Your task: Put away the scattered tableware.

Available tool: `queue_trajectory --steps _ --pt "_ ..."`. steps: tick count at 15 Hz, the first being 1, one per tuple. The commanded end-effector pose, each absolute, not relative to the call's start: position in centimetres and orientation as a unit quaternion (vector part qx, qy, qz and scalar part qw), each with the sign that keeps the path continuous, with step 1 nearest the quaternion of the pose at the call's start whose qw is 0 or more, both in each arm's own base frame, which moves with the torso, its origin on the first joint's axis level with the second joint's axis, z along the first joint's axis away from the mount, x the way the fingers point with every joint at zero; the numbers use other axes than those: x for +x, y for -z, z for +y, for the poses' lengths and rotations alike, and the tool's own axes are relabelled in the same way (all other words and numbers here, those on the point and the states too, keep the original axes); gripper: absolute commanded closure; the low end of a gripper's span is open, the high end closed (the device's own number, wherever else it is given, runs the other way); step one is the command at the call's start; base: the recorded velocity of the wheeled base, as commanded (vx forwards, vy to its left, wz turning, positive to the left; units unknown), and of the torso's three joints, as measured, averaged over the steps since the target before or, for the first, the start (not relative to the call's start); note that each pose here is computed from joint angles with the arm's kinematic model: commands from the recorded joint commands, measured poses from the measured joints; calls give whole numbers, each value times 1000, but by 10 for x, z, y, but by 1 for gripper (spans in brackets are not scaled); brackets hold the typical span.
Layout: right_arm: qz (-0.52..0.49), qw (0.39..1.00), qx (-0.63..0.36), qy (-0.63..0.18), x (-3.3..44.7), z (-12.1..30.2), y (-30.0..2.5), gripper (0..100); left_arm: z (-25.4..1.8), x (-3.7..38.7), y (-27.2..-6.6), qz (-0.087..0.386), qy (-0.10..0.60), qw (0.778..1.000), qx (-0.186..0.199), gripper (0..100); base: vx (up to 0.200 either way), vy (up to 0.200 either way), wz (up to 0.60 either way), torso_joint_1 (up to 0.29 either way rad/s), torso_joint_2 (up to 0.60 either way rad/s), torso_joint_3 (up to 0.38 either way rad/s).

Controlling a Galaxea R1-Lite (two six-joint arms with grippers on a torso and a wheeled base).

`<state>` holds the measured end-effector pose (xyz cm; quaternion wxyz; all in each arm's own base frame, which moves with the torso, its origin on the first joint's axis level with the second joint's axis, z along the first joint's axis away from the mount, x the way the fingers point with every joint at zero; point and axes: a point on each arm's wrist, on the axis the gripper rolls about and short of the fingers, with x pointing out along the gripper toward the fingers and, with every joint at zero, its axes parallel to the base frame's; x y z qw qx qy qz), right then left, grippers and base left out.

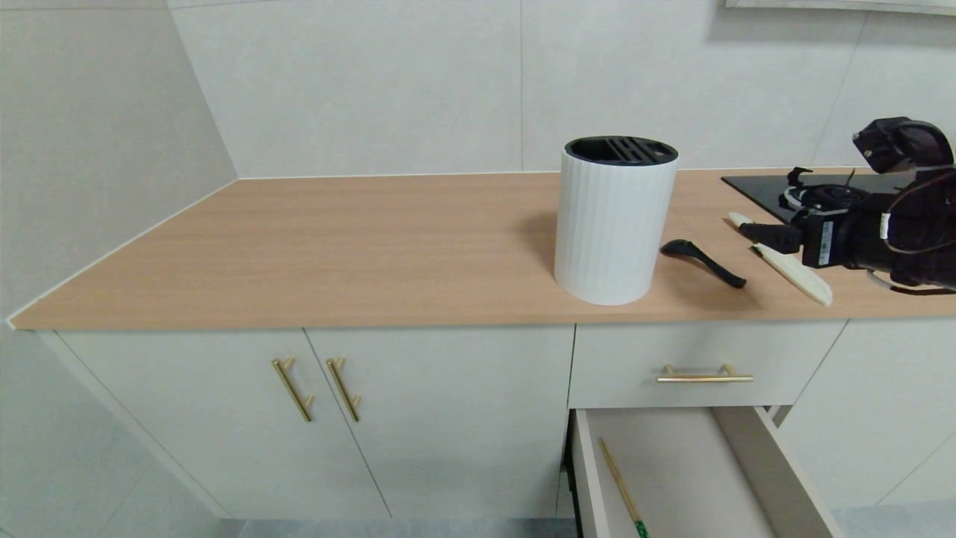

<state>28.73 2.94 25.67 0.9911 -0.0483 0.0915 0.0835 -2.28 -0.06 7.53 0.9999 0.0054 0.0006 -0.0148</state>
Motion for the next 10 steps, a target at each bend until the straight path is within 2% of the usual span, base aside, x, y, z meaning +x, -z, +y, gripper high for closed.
queue_trajectory --steps 1,4,7,10 --pt "95 989 -43 -102 320 20 -252 0 -1 -23 -75 1 15 1000 5 0 0 0 0 0 0 0" --pt "113 975 -23 -190 346 4 -232 0 -1 -23 -75 1 15 1000 5 0 0 0 0 0 0 0" --pt "121 975 -30 -186 368 -19 -212 0 -1 -23 -75 1 15 1000 5 0 0 0 0 0 0 0" --pt "118 974 -42 -191 384 -15 -192 0 -1 -23 -75 1 15 1000 5 0 0 0 0 0 0 0"
